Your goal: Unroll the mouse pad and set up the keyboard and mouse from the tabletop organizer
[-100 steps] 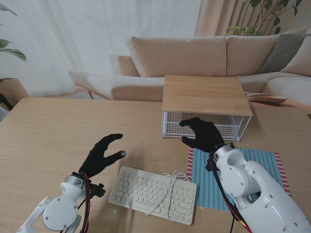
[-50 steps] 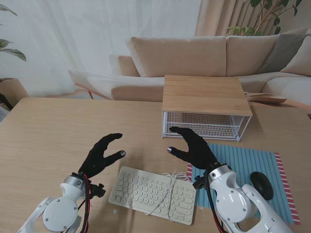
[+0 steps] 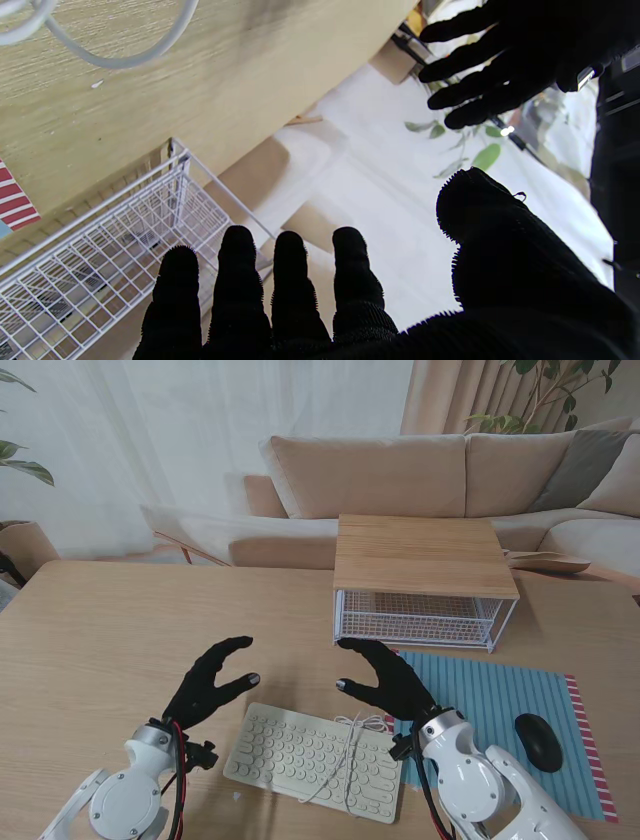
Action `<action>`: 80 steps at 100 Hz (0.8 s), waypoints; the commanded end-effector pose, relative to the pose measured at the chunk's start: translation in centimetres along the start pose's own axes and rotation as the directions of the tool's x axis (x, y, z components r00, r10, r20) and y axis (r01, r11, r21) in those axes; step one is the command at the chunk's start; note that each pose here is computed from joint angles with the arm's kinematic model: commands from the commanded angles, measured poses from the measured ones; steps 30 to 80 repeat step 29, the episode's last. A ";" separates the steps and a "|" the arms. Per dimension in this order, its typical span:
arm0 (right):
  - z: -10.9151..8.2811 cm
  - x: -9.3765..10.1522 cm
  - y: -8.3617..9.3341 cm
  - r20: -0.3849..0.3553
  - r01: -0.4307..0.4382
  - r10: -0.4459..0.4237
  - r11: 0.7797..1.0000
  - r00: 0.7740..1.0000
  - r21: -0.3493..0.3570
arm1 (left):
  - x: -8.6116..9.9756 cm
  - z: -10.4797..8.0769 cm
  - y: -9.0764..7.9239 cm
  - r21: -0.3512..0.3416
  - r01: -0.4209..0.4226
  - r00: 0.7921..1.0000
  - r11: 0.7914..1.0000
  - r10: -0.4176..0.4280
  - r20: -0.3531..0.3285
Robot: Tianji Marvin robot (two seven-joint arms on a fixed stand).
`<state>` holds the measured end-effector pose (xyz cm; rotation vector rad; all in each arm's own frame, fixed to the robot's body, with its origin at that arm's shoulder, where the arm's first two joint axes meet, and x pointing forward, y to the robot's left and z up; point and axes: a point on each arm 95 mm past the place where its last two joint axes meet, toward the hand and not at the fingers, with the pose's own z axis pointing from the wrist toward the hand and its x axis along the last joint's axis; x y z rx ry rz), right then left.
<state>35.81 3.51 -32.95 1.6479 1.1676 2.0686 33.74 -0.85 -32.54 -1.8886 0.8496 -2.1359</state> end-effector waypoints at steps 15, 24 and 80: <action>0.1 0.0 -0.4 -0.003 0.007 -0.006 1.000 1.000 0.017 | 0.1 -0.2 0.3 -0.013 0.010 1.000 1.000 -0.010 0.006; 0.1 0.0 -0.4 0.000 0.006 -0.006 1.000 1.000 0.017 | 0.1 -0.1 0.3 -0.015 0.013 1.000 1.000 -0.013 0.007; 0.1 0.0 -0.4 0.001 0.005 -0.005 1.000 1.000 0.019 | 0.1 -0.1 0.3 -0.017 0.012 1.000 1.000 -0.012 0.008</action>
